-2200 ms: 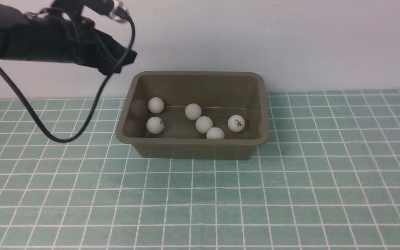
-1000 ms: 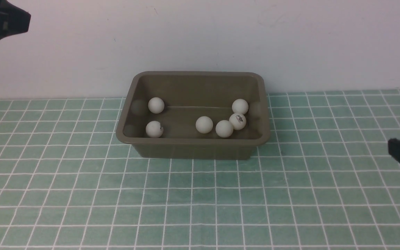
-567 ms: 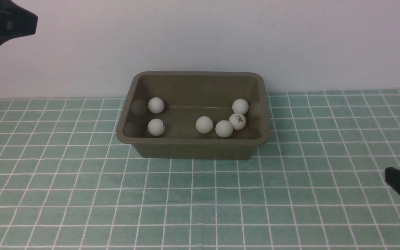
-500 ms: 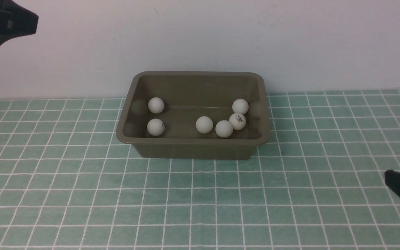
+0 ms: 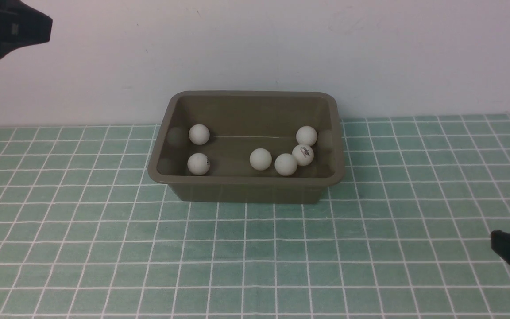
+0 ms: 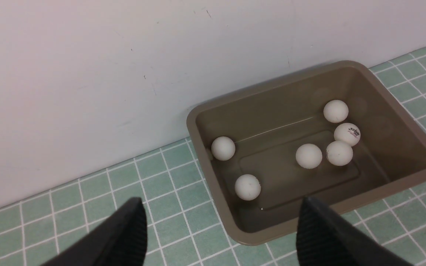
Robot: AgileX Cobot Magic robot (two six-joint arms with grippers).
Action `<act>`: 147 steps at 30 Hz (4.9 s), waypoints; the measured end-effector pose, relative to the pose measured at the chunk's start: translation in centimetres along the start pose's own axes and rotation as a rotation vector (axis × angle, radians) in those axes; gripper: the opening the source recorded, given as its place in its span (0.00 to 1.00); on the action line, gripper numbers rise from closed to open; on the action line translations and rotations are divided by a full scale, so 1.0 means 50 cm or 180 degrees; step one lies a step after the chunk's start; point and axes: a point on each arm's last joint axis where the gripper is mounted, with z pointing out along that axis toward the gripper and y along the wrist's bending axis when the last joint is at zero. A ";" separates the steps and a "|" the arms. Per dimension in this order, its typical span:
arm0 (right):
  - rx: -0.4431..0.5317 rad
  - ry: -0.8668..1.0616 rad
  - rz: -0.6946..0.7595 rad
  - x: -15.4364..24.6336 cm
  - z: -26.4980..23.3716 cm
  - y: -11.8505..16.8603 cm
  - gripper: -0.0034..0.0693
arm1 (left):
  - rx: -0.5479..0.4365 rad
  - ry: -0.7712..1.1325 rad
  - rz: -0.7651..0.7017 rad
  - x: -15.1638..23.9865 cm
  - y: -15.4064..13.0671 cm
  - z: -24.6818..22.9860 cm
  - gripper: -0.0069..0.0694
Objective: Put the table tennis balls in the box on the green coffee tablecloth.
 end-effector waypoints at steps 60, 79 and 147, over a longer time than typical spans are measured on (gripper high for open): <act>0.0963 0.0063 0.0365 0.212 0.002 -0.003 0.58 | 0.0416 -0.0166 -0.0019 -0.010 -0.024 -0.002 0.73; 0.0972 0.0031 0.0360 0.211 0.002 -0.004 0.58 | 0.0808 -0.0459 -0.0205 -0.027 -0.045 -0.008 0.73; 0.0976 0.0012 0.0365 0.211 0.002 -0.004 0.58 | -0.1423 -0.0401 -0.0794 0.627 -0.094 -0.053 0.73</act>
